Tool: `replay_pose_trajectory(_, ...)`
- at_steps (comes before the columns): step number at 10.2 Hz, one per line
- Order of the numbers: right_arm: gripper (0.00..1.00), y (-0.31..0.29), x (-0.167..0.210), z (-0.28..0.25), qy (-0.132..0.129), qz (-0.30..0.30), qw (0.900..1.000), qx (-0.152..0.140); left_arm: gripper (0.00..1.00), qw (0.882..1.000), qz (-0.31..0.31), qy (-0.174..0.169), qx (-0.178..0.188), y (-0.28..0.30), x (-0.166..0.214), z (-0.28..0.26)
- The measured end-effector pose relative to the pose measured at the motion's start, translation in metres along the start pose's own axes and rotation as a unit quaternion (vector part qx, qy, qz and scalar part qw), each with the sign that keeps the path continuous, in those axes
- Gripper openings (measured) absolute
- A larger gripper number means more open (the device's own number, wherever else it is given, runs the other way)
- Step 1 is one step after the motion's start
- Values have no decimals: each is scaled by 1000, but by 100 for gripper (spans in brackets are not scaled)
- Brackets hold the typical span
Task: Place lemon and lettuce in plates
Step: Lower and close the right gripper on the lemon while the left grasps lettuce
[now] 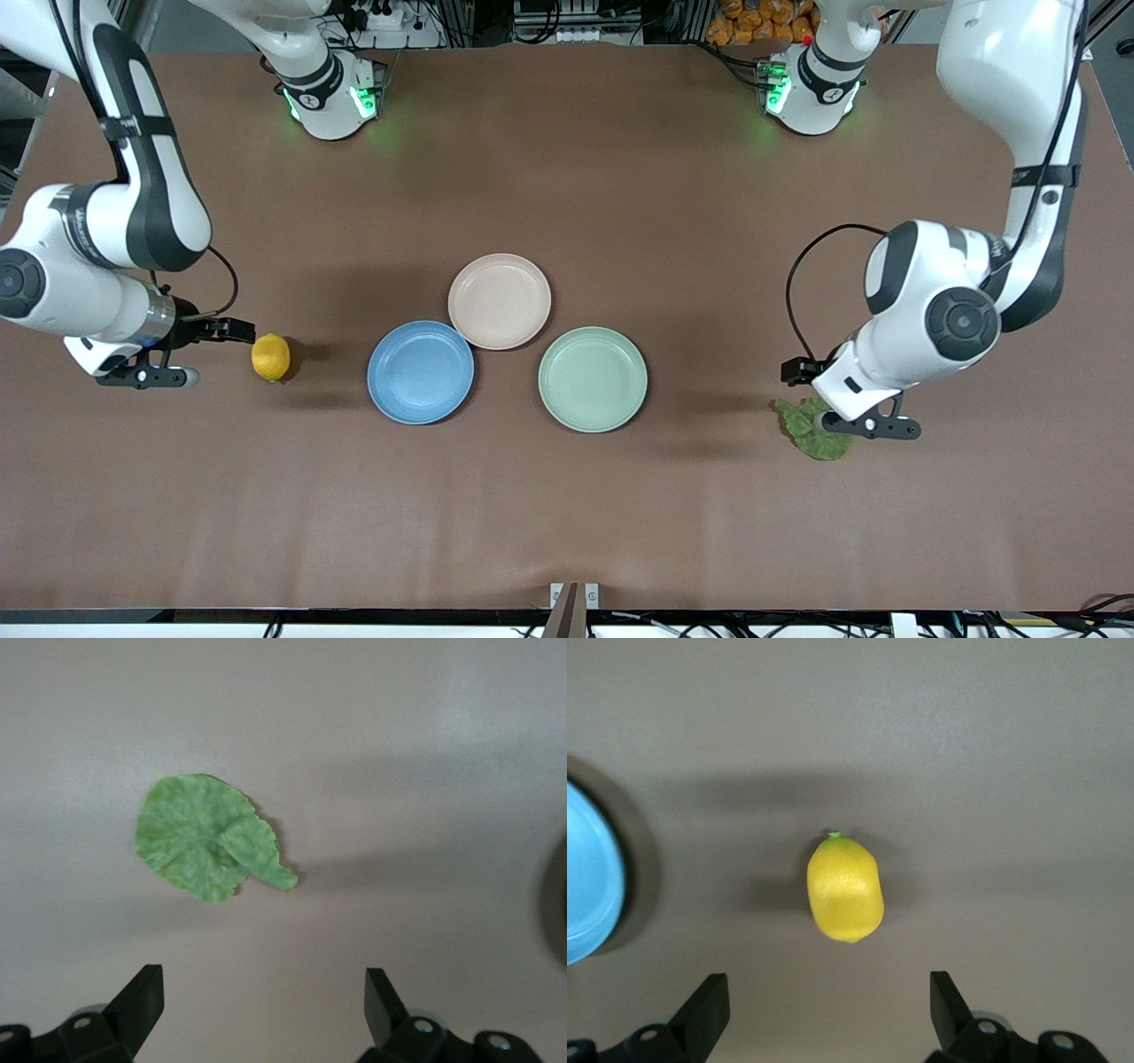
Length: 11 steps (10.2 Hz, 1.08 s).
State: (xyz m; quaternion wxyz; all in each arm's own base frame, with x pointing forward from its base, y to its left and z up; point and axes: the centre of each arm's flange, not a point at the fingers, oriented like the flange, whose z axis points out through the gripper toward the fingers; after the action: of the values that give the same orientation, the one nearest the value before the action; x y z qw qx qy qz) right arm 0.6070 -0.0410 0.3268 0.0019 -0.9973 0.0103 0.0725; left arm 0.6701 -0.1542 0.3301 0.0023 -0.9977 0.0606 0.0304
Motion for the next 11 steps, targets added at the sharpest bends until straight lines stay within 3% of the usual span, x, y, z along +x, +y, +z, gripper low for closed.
replay_pose_trajectory(3,100,5,10,31,4,-6,1000,2,100,1000,-5,-16,-1,-15,7,43)
replay_pose_trajectory(6,100,4,8,64,34,-16,999,2,100,1000,19,-23,-4,-23,10,73)
replay_pose_trajectory(11,100,3,-2,95,57,-19,998,1,100,998,43,-35,15,-22,11,126)
